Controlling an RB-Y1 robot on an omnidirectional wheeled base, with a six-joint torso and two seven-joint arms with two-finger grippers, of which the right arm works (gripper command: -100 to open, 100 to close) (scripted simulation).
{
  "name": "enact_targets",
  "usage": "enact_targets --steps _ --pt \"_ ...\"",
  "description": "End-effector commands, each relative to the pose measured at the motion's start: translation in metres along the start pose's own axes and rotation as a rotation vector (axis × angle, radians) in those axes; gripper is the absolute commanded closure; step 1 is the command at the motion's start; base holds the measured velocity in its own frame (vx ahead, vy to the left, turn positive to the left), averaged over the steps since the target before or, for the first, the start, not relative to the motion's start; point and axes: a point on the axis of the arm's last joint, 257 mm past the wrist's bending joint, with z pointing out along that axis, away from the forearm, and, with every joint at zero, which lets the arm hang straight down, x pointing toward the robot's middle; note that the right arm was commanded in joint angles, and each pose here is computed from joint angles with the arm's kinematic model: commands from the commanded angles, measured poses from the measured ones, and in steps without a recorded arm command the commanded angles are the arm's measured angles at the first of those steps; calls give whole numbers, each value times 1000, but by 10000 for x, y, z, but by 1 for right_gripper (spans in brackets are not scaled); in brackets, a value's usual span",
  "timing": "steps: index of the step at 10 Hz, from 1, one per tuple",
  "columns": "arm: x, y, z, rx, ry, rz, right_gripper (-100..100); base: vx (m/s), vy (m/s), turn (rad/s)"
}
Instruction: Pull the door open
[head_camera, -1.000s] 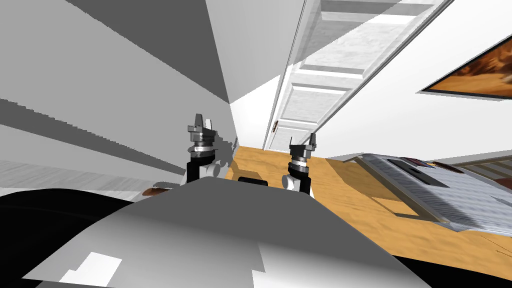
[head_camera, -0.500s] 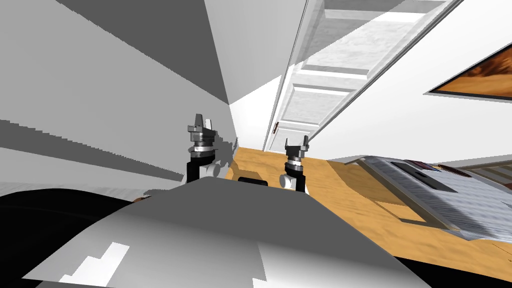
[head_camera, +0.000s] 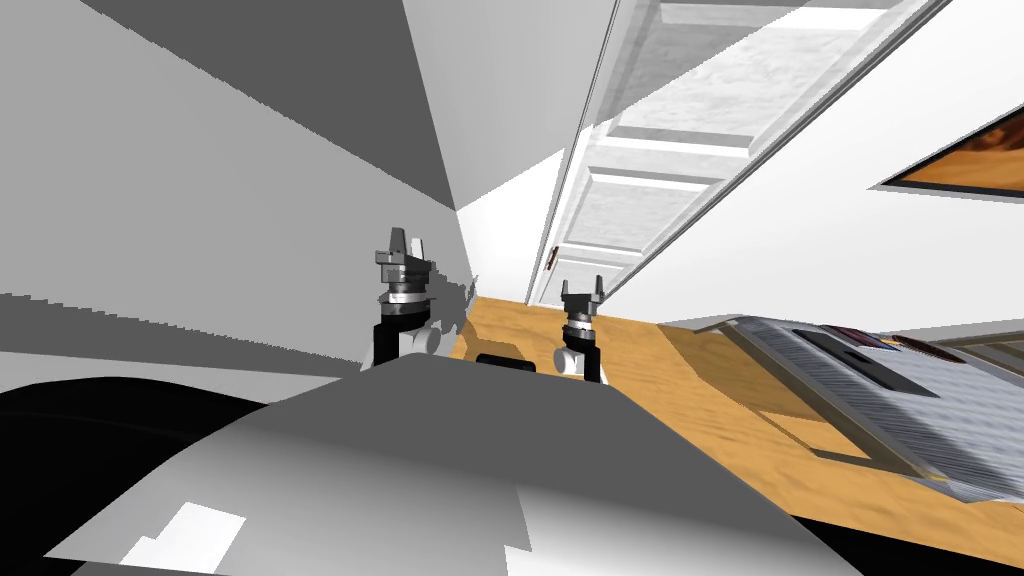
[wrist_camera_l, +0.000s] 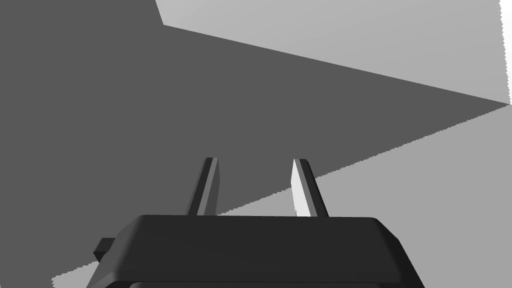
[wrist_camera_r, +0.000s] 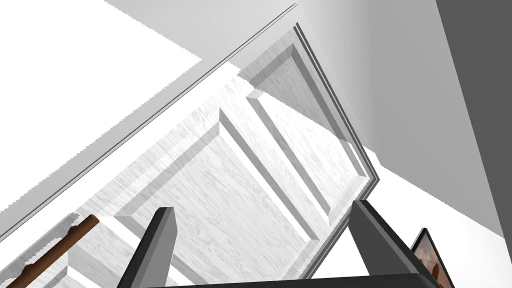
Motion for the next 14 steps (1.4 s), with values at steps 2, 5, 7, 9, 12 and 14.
enact_targets --steps 2,5,7,9,12,14 --pt "-74 -192 -52 29 -10 88 -100 92 0 12" --pt "-156 -421 -113 63 -27 183 -100 101 -23 12" --pt "-216 -575 -161 86 -41 247 -100 93 -6 11" --pt "-279 -726 -214 109 -58 308 -100 102 -1 11" --pt "-383 -949 -305 142 -87 398 -100 100 -13 12" --pt "-458 -1091 -372 162 -109 454 -100 102 -15 13"
